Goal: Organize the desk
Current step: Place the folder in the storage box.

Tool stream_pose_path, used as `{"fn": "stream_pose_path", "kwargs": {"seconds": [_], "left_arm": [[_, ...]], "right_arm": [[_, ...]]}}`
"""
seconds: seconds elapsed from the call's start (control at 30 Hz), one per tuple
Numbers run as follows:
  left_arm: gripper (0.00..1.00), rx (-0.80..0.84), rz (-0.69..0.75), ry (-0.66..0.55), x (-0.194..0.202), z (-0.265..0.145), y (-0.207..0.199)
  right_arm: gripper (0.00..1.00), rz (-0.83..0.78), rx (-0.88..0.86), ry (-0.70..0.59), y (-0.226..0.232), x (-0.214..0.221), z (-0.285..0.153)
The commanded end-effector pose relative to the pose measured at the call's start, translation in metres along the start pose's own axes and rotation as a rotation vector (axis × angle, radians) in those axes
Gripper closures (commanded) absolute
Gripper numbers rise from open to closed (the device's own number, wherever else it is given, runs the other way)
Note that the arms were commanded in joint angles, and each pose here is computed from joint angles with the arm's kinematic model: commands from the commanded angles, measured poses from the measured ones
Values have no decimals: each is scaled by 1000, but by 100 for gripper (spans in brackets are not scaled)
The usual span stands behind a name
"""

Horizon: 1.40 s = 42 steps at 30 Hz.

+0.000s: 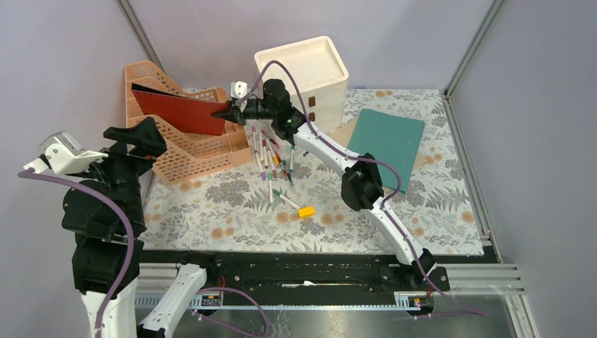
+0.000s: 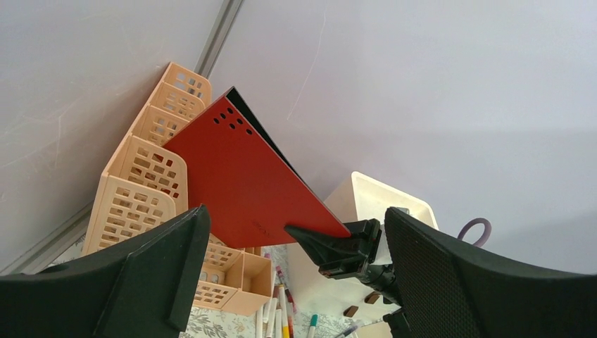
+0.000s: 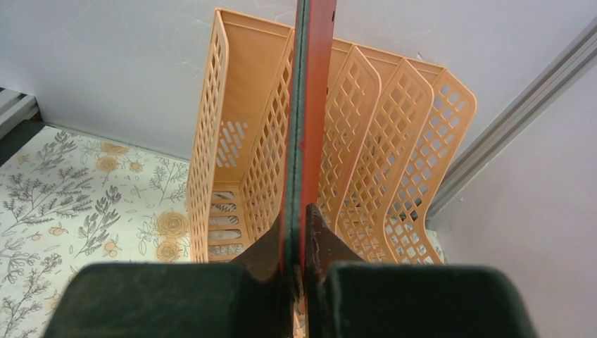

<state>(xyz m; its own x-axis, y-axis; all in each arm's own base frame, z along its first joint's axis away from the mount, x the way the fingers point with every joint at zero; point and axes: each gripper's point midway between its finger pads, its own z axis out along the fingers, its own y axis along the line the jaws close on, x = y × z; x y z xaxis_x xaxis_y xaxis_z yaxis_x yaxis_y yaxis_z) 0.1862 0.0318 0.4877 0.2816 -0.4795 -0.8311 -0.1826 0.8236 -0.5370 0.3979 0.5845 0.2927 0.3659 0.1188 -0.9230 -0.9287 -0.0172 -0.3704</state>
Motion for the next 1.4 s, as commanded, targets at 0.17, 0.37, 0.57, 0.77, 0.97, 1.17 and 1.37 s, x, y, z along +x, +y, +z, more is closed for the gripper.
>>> {"fn": "stream_pose_path", "kwargs": {"seconds": [0.17,0.37,0.57,0.77,0.97,1.17,1.37], "left_arm": [[1,-8,-3,-56,-15,-3,1],[1,-1,-9,-54,-14,-2,0],[1,23,-25,-56,-14,-3,-4],[1,48,-41,-49,-14,-5,-9],[1,157,-54,13,5,-6,-26],[1,368,-89,94,33,-15,-57],[1,597,-200,301,97,-16,-92]], "right_arm": [[98,-133,-92,-49,27,-20,12],[39,-115,-39,-32,15,-23,7],[19,-80,15,-63,4,-50,2],[11,-24,53,-93,-2,-85,-4],[0,62,-41,-74,26,-152,-38],[0,291,-211,-17,68,-187,-123],[0,430,-88,197,90,-162,-234]]}}
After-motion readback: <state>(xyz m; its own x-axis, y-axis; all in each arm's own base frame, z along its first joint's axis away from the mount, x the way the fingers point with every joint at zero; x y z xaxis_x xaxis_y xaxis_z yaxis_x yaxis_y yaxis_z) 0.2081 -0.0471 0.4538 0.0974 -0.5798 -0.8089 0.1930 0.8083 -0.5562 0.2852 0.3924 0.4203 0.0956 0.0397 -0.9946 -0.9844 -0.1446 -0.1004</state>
